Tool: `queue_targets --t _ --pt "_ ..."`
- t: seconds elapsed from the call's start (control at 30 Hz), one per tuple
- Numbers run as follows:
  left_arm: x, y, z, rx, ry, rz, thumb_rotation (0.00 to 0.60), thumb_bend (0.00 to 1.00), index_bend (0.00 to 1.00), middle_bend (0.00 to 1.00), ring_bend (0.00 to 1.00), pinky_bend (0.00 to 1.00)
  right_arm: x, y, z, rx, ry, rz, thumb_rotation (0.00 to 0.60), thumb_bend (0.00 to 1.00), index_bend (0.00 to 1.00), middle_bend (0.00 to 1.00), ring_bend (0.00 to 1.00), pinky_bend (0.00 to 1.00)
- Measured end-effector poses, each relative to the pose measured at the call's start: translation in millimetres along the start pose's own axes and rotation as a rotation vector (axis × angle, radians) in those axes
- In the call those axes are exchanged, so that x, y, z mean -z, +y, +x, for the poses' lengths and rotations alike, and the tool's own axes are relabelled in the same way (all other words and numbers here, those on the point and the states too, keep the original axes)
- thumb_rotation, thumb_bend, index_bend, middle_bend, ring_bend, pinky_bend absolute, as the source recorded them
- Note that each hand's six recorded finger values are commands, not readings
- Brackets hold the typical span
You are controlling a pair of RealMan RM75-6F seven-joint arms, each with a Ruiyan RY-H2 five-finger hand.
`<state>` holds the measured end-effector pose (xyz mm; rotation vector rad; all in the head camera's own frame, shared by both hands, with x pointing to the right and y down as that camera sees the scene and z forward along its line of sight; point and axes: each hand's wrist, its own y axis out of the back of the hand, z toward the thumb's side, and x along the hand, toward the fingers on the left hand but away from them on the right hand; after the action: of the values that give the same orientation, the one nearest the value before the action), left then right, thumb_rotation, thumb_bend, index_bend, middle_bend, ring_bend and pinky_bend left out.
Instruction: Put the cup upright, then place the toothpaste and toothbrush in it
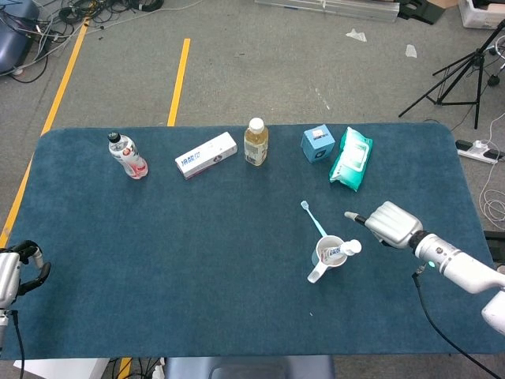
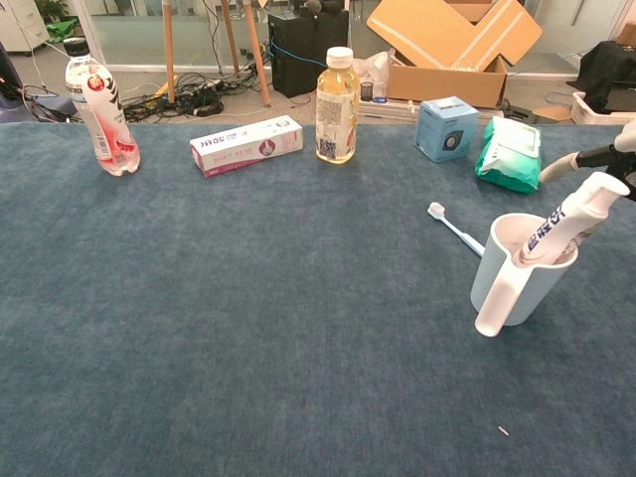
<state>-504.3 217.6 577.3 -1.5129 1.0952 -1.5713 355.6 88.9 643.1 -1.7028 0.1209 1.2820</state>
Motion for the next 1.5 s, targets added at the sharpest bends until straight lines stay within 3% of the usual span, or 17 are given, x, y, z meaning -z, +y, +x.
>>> queue_targets --t 0.83,1.5 --pt "6 -2 -9 0.008 0.048 0.016 0.600 0.36 0.57 0.46 0.54 0.52 -12 -51 -17 -0.067 0.094 -0.234 0.600 0.85 0.00 0.68 0.80 0.91" --pt "10 -3 -9 0.012 0.068 0.021 0.600 0.36 0.57 0.46 0.54 0.52 -21 -62 -32 -0.086 0.142 -0.284 0.600 0.93 0.00 0.74 0.86 0.96"
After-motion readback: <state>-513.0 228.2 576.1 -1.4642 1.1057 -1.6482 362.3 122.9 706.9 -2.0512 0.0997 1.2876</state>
